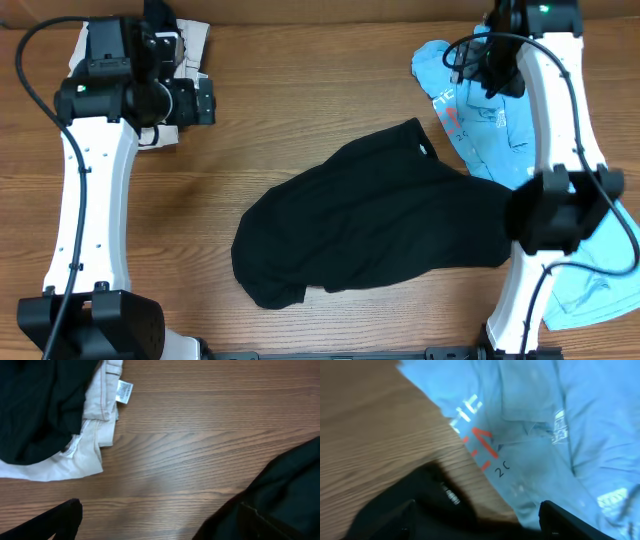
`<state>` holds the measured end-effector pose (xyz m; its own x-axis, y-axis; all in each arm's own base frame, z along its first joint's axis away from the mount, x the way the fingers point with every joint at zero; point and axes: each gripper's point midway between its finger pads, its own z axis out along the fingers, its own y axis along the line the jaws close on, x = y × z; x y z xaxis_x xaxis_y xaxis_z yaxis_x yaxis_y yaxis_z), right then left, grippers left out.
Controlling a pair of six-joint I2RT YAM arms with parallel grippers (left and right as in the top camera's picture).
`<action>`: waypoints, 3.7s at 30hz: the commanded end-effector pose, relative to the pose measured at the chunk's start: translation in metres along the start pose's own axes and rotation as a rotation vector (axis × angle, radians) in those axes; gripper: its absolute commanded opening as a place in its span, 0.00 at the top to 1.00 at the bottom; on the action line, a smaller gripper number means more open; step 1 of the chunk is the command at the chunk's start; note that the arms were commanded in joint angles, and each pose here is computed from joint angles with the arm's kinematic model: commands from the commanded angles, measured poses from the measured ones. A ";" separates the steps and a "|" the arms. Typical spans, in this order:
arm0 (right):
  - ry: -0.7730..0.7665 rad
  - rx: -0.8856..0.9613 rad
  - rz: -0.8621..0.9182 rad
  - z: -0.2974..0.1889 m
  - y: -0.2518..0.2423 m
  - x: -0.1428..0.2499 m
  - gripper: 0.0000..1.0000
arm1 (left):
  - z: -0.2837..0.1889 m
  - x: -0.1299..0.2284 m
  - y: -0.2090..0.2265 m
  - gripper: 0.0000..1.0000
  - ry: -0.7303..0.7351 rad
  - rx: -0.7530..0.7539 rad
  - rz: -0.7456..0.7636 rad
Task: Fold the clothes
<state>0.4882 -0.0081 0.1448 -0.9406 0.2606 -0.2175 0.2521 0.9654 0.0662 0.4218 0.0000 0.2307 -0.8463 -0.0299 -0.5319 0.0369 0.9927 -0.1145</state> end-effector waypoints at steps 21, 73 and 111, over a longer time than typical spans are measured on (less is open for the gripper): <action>0.254 0.004 0.068 0.153 -0.048 0.031 0.20 | 0.000 -0.002 -0.003 0.00 0.002 0.011 -0.007; -0.478 -0.345 0.464 -0.248 -0.182 0.018 0.16 | -0.141 -0.004 -0.022 0.00 -0.059 0.002 -0.115; -0.252 -0.410 0.183 -0.215 -0.046 0.199 0.20 | -0.012 0.328 -0.102 0.09 0.602 -0.016 -0.314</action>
<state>0.2399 -0.0030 0.3134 -0.7859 0.4779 -0.3923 0.2567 0.8294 0.4961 0.1479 -0.1123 0.0973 -0.9920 -0.1194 0.0422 -0.1257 0.9685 -0.2150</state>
